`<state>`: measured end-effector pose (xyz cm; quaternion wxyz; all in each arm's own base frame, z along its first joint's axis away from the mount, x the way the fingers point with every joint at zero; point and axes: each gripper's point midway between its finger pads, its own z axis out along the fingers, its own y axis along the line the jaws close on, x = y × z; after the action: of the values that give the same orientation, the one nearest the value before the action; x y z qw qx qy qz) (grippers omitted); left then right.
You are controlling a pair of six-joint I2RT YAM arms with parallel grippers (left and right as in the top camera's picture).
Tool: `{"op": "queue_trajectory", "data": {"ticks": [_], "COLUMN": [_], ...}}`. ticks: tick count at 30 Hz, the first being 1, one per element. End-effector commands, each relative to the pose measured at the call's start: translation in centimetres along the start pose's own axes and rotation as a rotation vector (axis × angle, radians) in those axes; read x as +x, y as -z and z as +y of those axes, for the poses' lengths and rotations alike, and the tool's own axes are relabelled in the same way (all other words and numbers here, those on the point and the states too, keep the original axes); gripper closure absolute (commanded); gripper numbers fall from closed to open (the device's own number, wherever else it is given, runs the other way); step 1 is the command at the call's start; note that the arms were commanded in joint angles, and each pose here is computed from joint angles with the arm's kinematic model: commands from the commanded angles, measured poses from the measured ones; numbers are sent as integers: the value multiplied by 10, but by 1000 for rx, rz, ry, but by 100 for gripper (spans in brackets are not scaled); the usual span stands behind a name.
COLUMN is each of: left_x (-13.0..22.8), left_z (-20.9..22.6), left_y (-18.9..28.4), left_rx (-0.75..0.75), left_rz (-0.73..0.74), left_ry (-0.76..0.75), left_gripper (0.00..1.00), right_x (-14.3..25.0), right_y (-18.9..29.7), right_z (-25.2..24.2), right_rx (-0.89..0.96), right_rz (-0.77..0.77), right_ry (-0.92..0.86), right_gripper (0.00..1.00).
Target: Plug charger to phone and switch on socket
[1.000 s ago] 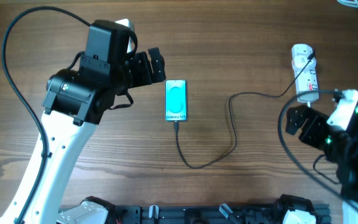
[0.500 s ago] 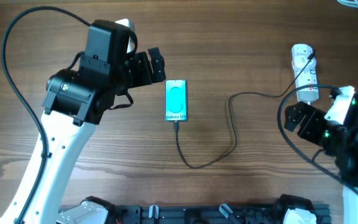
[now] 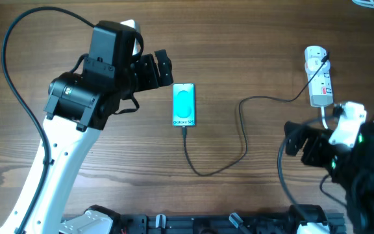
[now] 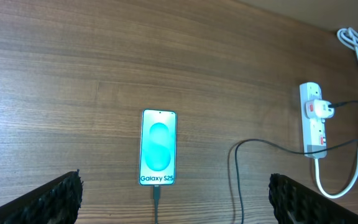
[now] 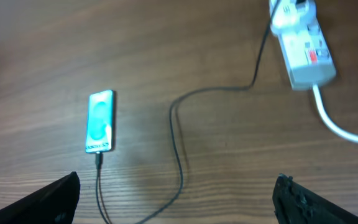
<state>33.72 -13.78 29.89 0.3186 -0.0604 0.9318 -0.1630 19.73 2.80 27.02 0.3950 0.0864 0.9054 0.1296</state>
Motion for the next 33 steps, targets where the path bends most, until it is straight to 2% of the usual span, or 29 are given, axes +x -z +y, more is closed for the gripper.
{"op": "queue_trajectory", "data": {"ticks": [1, 5, 13, 19, 27, 31, 33], "left_x": [-1, -1, -1, -1, -1, -1, -1], "left_z": [2, 2, 2, 2, 2, 2, 2], "left_y": [1, 1, 1, 1, 1, 1, 1], "left_rx": [-9, -9, -9, -9, -9, -9, -9], "left_rz": [-10, -10, -10, -10, -10, -10, -10], "left_ry": [5, 5, 5, 5, 5, 5, 5], "left_gripper": [0, 0, 0, 0, 0, 0, 0], "right_x": [-3, 6, 26, 12, 3, 8, 11], "right_y": [32, 46, -13, -32, -45, -68, -73], "right_z": [2, 9, 25, 28, 9, -12, -17], "right_rx": [0, -49, -254, -228, -120, -111, -95], "right_rz": [-149, -277, -525, -769, -859, -872, -859], "right_ry": [103, 282, 390, 593, 560, 357, 335], "right_gripper": [0, 0, 0, 0, 0, 0, 0]}}
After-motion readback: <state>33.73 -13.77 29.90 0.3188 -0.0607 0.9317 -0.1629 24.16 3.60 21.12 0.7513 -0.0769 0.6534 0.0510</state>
